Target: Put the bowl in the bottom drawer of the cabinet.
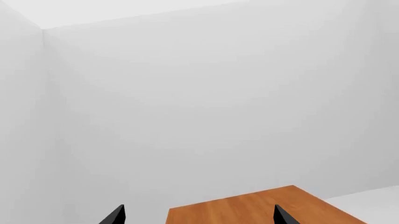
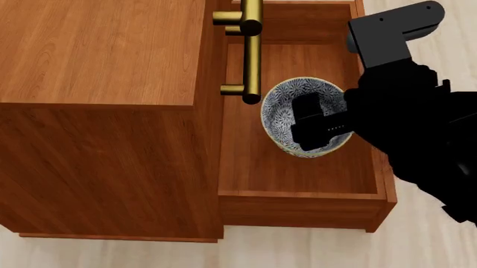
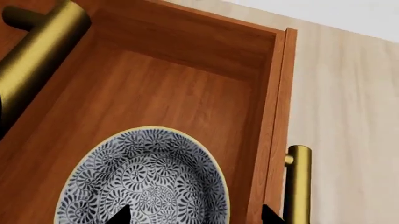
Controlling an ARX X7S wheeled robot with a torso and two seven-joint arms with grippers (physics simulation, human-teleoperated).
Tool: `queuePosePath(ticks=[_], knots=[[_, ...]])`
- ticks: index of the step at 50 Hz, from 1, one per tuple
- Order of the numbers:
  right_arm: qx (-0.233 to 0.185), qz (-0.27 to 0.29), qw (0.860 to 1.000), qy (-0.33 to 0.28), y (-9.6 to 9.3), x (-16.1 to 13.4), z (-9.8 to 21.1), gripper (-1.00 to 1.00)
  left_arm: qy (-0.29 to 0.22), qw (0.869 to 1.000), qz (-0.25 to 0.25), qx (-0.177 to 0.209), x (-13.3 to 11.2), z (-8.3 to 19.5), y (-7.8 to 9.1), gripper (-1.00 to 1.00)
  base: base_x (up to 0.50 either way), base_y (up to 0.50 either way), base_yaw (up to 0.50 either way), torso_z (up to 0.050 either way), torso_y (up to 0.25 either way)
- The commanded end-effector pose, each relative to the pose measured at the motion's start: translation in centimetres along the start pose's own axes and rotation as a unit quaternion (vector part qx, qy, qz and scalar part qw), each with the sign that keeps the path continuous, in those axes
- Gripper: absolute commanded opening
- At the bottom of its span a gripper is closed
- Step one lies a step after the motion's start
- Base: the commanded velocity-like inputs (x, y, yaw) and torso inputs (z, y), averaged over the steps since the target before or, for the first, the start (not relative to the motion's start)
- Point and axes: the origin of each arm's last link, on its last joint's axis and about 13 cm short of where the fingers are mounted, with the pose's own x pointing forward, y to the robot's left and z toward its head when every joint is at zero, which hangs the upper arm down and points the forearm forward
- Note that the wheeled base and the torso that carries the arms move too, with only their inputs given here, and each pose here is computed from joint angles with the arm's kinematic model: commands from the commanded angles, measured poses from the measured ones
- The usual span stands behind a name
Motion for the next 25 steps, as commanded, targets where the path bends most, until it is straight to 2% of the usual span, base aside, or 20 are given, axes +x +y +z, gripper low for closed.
queuePosePath(ticks=[1,25], knots=[[-0.003,-0.012,1.000,-0.007,-0.3,-0.9,0.6,1.00,-0.001,1.000,-0.001,-0.001,-0.1,0.1,0.0,1.00,0.00,0.00,0.00,0.000,0.000],[0.015,-0.039,0.998,-0.046,-1.7,-5.1,1.3,1.00,-0.004,1.000,-0.003,-0.003,-0.4,0.2,-0.1,1.00,0.00,0.00,0.00,0.000,0.000]])
